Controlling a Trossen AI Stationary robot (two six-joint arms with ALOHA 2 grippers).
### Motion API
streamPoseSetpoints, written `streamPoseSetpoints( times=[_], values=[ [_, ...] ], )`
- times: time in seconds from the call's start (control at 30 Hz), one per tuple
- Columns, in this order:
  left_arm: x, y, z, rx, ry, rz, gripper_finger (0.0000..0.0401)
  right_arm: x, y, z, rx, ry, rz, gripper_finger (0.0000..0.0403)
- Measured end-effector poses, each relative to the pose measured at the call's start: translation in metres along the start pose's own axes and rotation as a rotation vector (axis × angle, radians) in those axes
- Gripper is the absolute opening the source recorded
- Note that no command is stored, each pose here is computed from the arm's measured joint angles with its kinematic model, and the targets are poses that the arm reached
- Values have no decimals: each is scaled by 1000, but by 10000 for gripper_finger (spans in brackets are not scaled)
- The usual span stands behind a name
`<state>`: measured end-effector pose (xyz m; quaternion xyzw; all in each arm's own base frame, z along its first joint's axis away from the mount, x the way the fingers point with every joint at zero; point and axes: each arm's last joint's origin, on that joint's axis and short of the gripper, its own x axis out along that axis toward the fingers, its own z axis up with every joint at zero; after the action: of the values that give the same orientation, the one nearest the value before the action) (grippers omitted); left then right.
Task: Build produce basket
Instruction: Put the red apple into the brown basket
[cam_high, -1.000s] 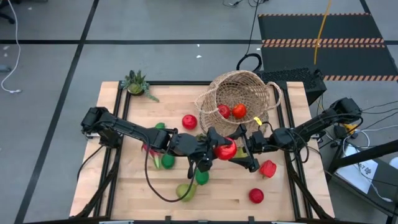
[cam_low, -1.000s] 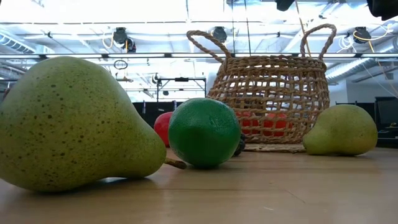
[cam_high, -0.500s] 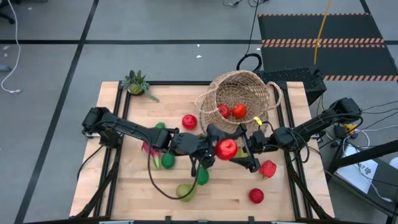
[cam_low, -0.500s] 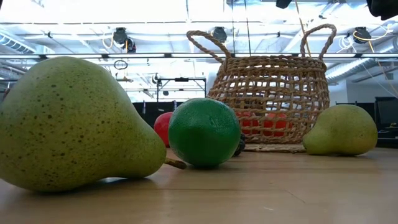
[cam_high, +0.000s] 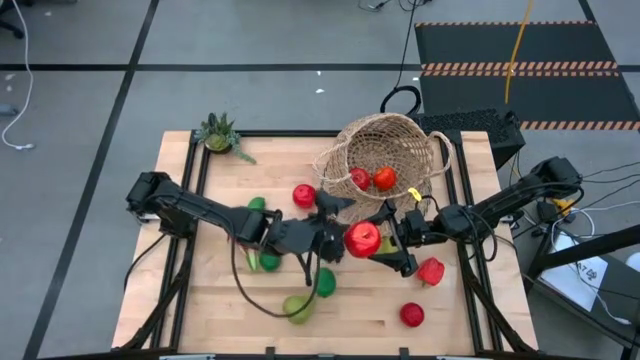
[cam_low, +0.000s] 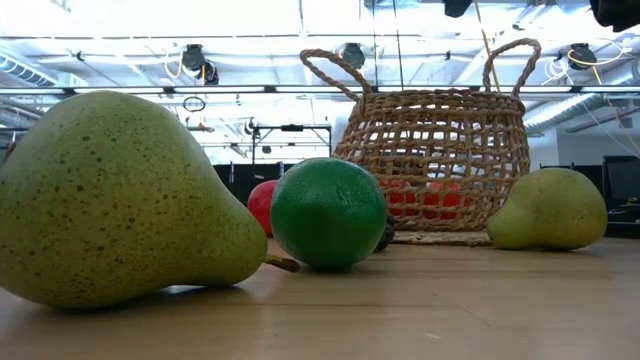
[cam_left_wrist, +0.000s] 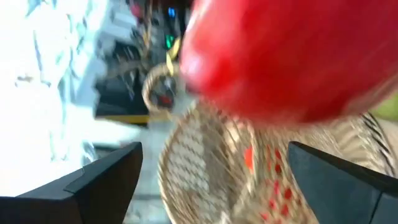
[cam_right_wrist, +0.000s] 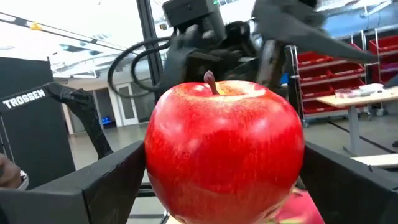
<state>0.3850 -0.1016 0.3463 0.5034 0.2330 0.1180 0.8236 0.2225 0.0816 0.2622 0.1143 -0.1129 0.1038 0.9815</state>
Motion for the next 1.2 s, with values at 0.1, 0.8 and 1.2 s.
streamPoseSetpoints(
  times=[0.1,0.8,1.2],
  values=[
    [1,6,-17,-103,85,-45,400,-4,-1,5,4,0,-31,391],
    [36,40,-90,-525,326,-69,399,-42,-77,56,-327,367,-857,391],
    [31,36,-80,-519,293,-81,399,-50,-125,33,-251,620,-958,397]
  ],
)
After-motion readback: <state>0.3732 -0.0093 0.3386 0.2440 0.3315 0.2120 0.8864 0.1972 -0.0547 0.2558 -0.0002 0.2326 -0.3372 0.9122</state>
